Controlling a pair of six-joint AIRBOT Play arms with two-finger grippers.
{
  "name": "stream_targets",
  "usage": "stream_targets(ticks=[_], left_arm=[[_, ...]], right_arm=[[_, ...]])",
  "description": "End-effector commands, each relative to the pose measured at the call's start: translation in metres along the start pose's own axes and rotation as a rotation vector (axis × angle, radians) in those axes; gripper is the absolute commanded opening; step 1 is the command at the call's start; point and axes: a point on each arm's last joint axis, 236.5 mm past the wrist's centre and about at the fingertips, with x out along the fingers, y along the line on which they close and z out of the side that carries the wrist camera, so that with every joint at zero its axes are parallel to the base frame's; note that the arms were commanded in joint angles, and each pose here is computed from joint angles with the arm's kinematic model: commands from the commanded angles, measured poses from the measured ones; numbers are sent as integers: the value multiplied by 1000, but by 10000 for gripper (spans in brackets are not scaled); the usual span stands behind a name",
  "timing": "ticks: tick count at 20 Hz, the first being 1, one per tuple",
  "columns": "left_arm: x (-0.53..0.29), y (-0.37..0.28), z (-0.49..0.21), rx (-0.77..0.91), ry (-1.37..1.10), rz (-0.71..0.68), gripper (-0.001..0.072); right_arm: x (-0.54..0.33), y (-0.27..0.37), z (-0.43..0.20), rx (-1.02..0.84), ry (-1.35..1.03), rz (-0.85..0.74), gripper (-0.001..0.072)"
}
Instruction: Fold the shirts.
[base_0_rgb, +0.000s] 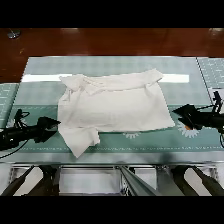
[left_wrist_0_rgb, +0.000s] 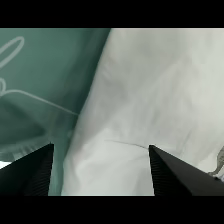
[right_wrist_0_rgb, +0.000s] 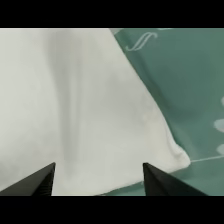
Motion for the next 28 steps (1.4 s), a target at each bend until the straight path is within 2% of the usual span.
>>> stream_targets(ticks=[1, 3, 4, 5, 6, 7, 10, 12, 18, 22, 28], left_arm=[[15, 1, -6, 40, 10, 8, 697], [25, -3, -20, 127, 64, 15, 669], [28, -7, -21, 145, 65, 17, 567], [31, -7, -18, 158, 50, 28, 417], [32, -6, -15, 163, 34, 38, 115], [33, -8, -12, 161, 23, 33, 27], [31, -13, -8, 161, 12, 20, 28], [31, -15, -7, 163, 11, 17, 28], [31, -15, -8, 187, 14, 16, 27], [31, -15, -8, 187, 15, 16, 28], [31, -15, -9, 186, 16, 15, 28]], right_arm=[[10, 12, -15, -28, 34, 25, 627], [6, 15, -7, -13, 12, 37, 627], [-2, 17, 2, -7, -8, 48, 627], [-16, 18, 16, -3, -44, 52, 627], [-31, 13, 29, -4, -78, 41, 627], [-45, -3, 38, -4, -98, -15, 627], [-54, -85, 3, 111, 10, -297, 621], [-30, -86, -26, 159, 78, -259, 621], [9, -65, -48, 99, 215, -187, 621], [28, -49, -25, 75, 191, -143, 621], [62, -32, -15, 30, 288, -178, 621]])
